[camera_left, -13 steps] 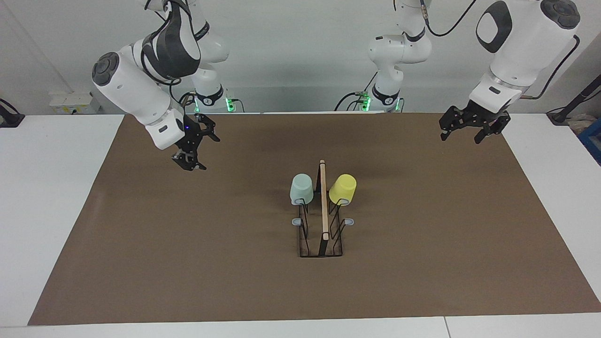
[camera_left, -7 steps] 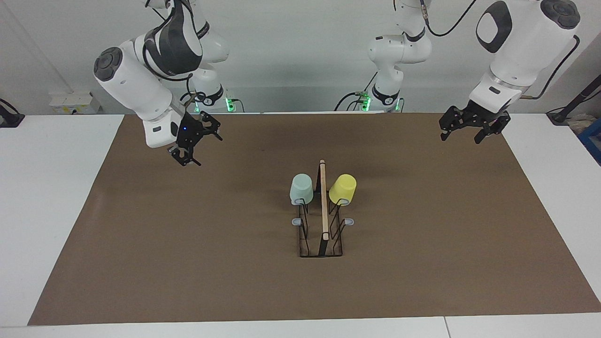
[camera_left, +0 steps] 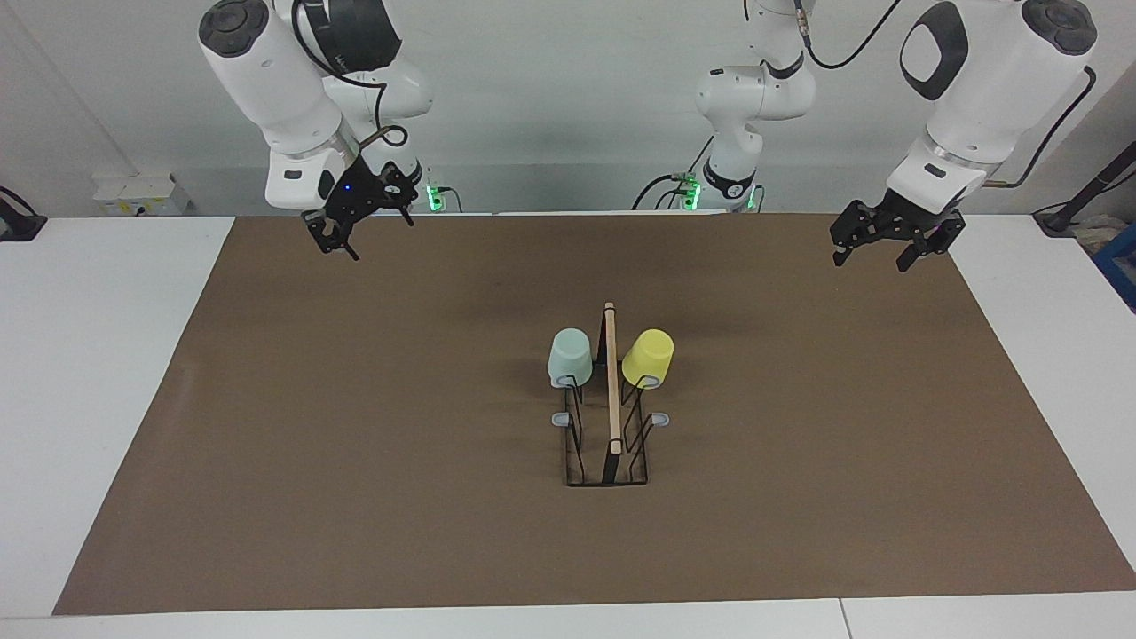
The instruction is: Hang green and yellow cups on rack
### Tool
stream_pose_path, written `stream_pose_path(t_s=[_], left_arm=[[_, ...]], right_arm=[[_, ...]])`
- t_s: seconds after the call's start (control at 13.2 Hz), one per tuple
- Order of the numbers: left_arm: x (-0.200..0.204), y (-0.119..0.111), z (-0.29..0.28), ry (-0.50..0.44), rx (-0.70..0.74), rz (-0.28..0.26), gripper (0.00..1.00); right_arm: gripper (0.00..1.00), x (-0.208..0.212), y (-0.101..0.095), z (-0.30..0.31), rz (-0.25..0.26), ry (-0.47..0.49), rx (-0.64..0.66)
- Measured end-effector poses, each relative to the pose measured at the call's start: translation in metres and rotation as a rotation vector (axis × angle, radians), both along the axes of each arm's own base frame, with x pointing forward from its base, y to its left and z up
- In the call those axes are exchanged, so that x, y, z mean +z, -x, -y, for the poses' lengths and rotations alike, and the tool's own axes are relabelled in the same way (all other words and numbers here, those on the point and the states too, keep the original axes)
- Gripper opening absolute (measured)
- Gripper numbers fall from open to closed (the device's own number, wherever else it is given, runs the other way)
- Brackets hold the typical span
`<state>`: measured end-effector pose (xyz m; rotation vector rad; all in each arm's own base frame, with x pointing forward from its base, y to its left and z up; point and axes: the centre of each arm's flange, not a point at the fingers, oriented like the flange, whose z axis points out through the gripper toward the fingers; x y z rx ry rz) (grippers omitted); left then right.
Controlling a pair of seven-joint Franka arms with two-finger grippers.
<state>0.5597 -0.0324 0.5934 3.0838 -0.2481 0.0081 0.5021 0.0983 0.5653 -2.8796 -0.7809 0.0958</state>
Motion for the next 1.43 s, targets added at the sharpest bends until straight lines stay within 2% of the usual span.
stream_pose_path(t_s=[0.23, 0.68, 0.91, 1.43], left_arm=[[0.0, 0.0, 0.0, 0.0, 0.0, 0.0, 1.0], [0.0, 0.0, 0.0, 0.0, 0.0, 0.0, 1.0], [0.0, 0.0, 0.0, 0.0, 0.0, 0.0, 1.0], [0.0, 0.0, 0.0, 0.0, 0.0, 0.0, 1.0]], right_arm=[[1.0, 0.0, -0.002, 0.01, -0.002, 0.001, -0.039], [1.0, 0.004, -0.013, 0.057, 0.038, -0.004, -0.137], [1.0, 0.012, -0.015, 0.054, 0.066, -0.007, -0.137], [1.0, 0.02, -0.016, 0.047, 0.075, -0.005, -0.172]])
